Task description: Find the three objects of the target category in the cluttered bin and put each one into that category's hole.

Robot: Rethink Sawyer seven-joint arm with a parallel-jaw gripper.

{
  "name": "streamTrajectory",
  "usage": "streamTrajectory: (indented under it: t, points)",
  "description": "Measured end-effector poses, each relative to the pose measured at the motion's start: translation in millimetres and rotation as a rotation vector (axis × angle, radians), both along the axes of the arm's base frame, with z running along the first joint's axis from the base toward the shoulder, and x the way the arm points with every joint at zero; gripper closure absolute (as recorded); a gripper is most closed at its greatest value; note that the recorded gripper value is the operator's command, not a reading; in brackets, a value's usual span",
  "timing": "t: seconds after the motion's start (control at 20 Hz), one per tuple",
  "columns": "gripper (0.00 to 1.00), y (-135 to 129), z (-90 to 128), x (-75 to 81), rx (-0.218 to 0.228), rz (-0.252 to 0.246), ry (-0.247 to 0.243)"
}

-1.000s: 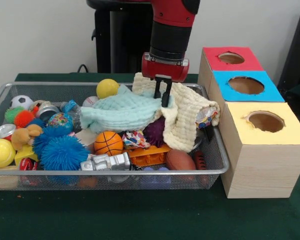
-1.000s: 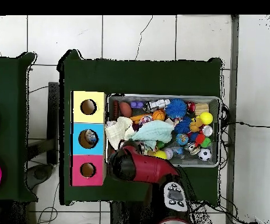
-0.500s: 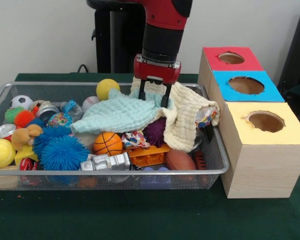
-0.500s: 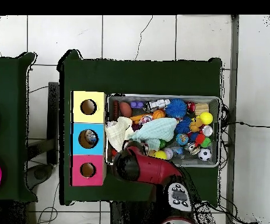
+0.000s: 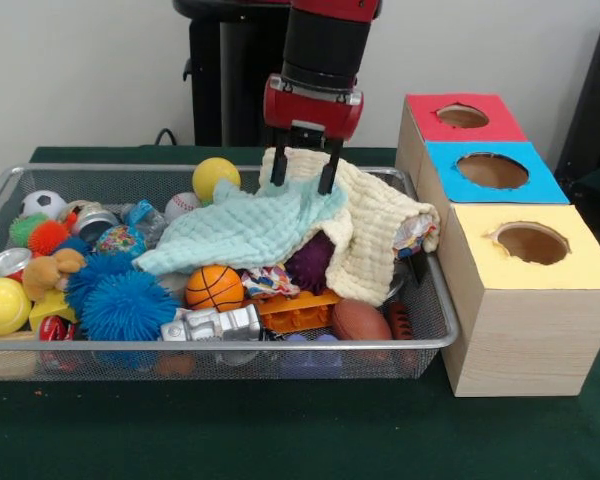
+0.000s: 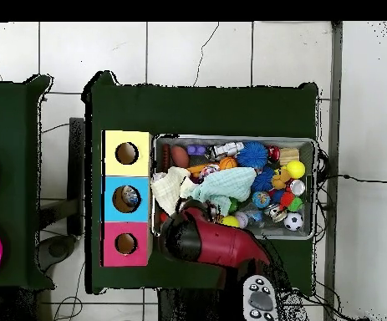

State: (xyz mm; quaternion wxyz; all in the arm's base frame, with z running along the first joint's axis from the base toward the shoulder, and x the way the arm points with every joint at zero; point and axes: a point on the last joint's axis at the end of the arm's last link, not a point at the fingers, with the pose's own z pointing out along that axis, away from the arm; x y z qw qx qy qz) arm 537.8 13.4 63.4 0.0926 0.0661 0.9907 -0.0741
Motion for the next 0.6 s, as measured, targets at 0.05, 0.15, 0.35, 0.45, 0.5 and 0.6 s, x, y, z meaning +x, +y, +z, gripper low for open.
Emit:
streamTrajectory:
  t: [0.05,0.15,0.35,0.45,0.5,0.6]
  points:
    - [0.00,-4,12,1.6,-0.004,-0.008,0.004]
    - [0.00,-6,18,2.3,-0.007,-0.012,0.003]
    - [0.00,-17,34,6.4,-0.019,-0.028,-0.017]
    - [0.00,-32,42,7.2,-0.030,-0.038,-0.030]
    - [0.00,-36,42,6.9,-0.033,-0.039,-0.031]
    - [0.00,-52,42,4.2,-0.044,-0.043,-0.029]
